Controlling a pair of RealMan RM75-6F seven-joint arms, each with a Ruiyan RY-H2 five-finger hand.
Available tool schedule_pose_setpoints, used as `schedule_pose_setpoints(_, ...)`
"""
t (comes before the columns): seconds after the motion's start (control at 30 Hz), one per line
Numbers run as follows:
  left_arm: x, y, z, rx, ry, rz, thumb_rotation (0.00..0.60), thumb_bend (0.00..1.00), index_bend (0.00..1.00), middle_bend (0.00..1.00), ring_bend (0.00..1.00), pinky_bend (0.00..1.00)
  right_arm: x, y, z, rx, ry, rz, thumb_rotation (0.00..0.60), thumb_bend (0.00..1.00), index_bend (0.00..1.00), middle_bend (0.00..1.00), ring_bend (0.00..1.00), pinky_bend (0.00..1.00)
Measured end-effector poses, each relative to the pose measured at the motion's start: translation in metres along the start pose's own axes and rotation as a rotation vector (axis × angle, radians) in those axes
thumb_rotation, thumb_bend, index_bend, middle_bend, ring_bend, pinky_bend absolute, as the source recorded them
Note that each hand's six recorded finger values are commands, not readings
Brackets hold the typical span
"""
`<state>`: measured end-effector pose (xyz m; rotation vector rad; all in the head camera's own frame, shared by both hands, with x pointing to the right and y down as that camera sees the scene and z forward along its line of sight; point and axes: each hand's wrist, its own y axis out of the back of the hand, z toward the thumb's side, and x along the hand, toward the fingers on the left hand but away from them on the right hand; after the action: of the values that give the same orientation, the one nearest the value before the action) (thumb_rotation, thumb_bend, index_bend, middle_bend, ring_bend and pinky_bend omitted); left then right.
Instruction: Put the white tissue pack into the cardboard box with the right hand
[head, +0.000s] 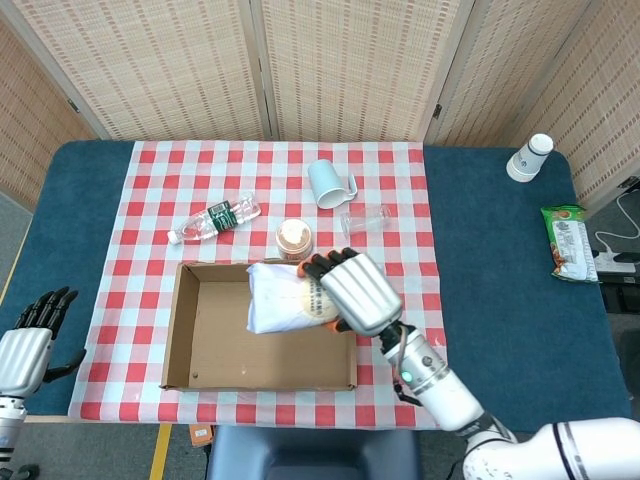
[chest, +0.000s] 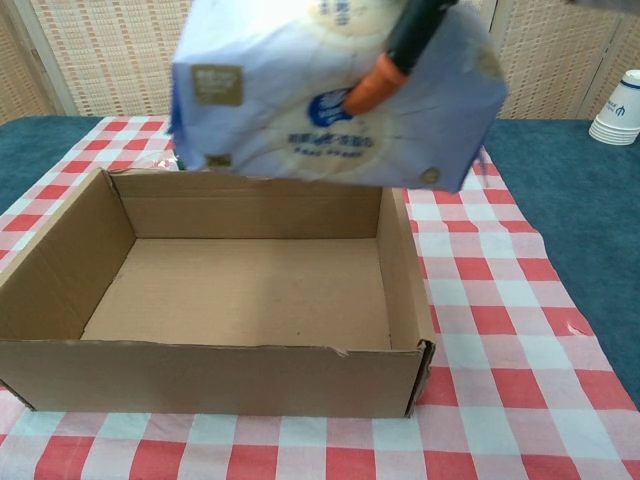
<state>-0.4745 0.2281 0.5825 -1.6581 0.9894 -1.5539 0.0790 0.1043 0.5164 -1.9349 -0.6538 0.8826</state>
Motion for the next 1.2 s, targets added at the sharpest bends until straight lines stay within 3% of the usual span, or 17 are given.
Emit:
schedule_pose_setpoints(0.3,-0.002,0.004,-0.005,-0.019,0.009,-0.005,0.6,0.28,0.02,0.0,0.0,0.13,-0.048,-0.048,0.043,-0.031,0.032,0.052,0.6,0.0,0.62,0.42,0.39,0.57)
schedule_pose_setpoints(0.67,-0.002,0.009,-0.01,-0.041,0.013,-0.002,0.6,0.28,0.02,0.0,0.0,0.13,-0.074,-0.099,0.057,-0.064,0.026,0.128,0.6,0.0,0.52,0.42,0.34,0.56)
schedule_pose_setpoints(0.73,-0.002,0.008,-0.01,-0.038,0.011,-0.006,0.6,0.28,0.02,0.0,0.0,0.13,-0.075,-0.105,0.059,-0.077,0.028,0.15,0.6,0.0,0.41,0.38,0.27,0.48)
schedule_pose_setpoints(0.83,-0.002,0.007,-0.009,-0.036,0.009,-0.012,0.6,0.28,0.02,0.0,0.0,0.13,-0.074,-0.112,0.059,-0.091,0.027,0.195,0.6,0.0,0.13,0.17,0.06,0.19)
schedule_pose_setpoints(0.9,-0.002,0.008,-0.009,-0.037,0.009,-0.012,0.6,0.28,0.02,0.0,0.0,0.13,-0.073,-0.116,0.056,-0.101,0.019,0.232,0.6,0.0,0.01,0.03,0.0,0.03)
schedule_pose_setpoints(1.03,-0.002,0.01,-0.009,-0.039,0.01,-0.007,0.6,0.28,0.02,0.0,0.0,0.13,-0.073,-0.115,0.052,-0.123,0.006,0.267,0.6,0.0,0.0,0.0,0.0,0.0)
schedule_pose_setpoints(1.2,-0.002,0.008,-0.01,-0.037,0.013,-0.011,0.6,0.28,0.02,0.0,0.0,0.13,-0.073,-0.106,0.054,-0.126,0.022,0.239,0.6,0.0,0.0,0.0,0.0,0.0)
